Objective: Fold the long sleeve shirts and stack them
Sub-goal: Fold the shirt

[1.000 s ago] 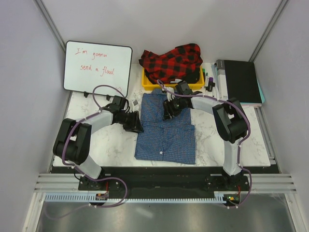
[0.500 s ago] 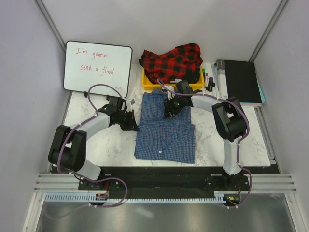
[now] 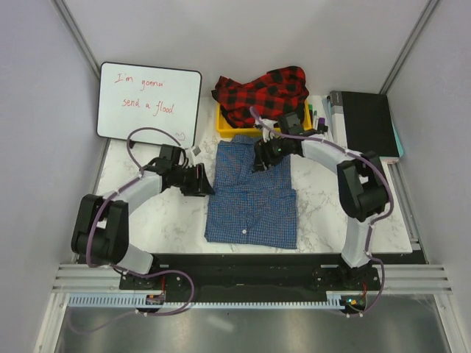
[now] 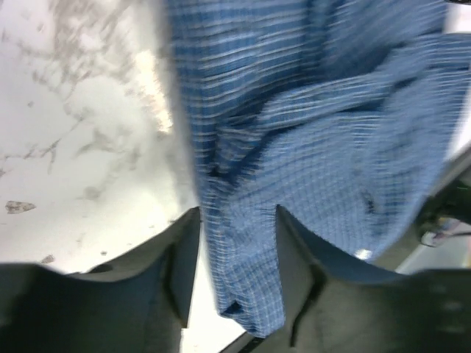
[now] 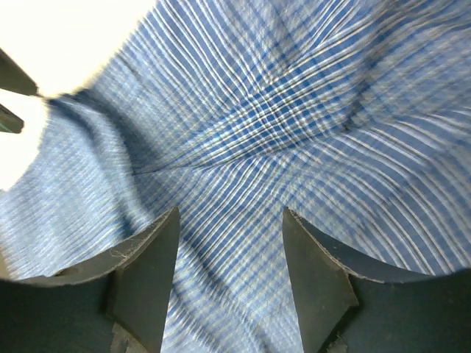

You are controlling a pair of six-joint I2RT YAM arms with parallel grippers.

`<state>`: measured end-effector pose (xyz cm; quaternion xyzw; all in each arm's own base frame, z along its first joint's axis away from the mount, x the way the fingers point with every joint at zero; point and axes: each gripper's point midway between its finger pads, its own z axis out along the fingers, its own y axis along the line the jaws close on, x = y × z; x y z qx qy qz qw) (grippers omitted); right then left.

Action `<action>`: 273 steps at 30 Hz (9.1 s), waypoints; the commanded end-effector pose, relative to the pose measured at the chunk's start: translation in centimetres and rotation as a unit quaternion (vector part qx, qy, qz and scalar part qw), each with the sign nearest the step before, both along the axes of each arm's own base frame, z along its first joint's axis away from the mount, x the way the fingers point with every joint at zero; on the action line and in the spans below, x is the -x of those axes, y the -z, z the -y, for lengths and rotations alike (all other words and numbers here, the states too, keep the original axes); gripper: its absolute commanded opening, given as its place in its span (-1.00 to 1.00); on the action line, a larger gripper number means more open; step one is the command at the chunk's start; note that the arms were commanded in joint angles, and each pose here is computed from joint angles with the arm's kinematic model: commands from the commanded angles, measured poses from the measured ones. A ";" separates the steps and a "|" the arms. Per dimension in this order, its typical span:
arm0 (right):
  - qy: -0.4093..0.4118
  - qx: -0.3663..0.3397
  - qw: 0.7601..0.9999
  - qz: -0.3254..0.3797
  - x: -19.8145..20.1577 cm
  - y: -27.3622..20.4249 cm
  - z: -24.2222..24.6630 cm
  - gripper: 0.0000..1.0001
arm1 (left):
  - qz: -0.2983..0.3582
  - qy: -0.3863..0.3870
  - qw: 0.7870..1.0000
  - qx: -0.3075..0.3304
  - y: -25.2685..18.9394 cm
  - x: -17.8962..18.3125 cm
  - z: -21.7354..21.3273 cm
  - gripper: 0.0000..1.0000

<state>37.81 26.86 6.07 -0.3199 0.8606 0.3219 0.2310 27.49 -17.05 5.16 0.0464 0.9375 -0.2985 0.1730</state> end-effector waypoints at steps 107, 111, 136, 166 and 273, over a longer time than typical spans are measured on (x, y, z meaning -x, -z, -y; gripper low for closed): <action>-0.064 -0.036 0.996 0.059 -2.1 -3.8 0.9 0.32 | 0.334 0.671 0.661 -0.015 -12.3 30.2 15.0 -0.96; -0.076 -0.032 0.995 0.047 -2.0 -1.9 0.6 0.26 | 0.330 0.662 0.673 0.013 -14.7 30.4 15.8 -0.96; -0.192 -0.084 0.978 -0.020 4.9 0.7 -0.2 -0.20 | 0.459 0.587 0.658 -0.110 -7.7 7.4 15.3 -0.96; -0.248 -0.054 0.956 -0.145 6.8 5.8 0.7 -0.40 | 0.563 0.624 0.534 -0.090 -4.9 5.8 17.4 -0.96; 0.015 -0.146 0.968 -0.202 6.6 -5.3 8.6 -1.00 | 0.084 0.240 0.965 0.059 -3.8 -6.4 4.9 -0.58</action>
